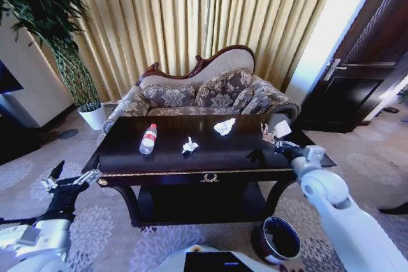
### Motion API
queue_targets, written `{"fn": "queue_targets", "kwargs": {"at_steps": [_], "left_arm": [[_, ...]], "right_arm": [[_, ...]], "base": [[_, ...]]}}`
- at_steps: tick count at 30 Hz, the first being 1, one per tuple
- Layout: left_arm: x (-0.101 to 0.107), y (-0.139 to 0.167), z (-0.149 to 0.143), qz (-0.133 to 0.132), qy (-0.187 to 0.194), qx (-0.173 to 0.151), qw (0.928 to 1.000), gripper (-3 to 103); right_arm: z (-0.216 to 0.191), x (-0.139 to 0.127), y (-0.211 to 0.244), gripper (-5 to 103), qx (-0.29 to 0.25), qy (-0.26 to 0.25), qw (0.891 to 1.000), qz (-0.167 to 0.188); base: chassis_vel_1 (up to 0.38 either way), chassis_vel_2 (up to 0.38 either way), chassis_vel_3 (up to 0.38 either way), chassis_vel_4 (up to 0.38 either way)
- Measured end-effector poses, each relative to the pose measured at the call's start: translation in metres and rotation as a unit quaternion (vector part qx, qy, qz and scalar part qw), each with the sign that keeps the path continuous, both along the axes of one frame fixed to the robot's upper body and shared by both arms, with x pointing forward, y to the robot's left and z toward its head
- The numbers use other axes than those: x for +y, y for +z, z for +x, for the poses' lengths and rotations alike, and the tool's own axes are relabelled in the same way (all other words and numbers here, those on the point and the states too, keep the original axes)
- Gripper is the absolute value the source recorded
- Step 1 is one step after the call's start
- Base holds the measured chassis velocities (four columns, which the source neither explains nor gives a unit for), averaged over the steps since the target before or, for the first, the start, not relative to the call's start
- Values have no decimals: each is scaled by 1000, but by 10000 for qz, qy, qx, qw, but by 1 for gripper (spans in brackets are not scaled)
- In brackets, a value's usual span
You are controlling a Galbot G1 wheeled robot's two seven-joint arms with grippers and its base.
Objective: Move to the front of the table and place the trash on the table into the trash bin.
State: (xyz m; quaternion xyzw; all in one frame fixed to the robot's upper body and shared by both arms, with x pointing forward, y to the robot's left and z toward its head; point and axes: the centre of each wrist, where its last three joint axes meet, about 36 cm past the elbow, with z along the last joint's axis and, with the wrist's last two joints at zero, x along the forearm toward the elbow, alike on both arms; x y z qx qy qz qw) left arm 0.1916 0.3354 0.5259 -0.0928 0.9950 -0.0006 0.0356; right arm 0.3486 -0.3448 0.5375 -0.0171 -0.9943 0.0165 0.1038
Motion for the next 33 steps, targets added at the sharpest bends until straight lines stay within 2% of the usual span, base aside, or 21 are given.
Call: {"fn": "queue_targets", "kwargs": {"at_steps": [8, 14, 23, 33], "left_arm": [[6, -7, 0, -13, 89, 3, 10000, 100], [12, -7, 0, -11, 111, -1, 9999, 100], [8, 8, 4, -84, 31, 135, 9999, 100], [5, 14, 5, -62, 27, 283, 9996, 100]], "right_arm": [[-37, 24, 16, 0, -399, 242, 9988, 173], [-63, 31, 14, 0, -634, 264, 9975, 140], [-82, 26, -10, 0, -681, 86, 9976, -49], [-90, 25, -8, 0, -692, 76, 9975, -126]], "base": [[0, 0, 0, 0], [0, 0, 0, 0], [0, 0, 0, 0], [0, 0, 0, 0]]}}
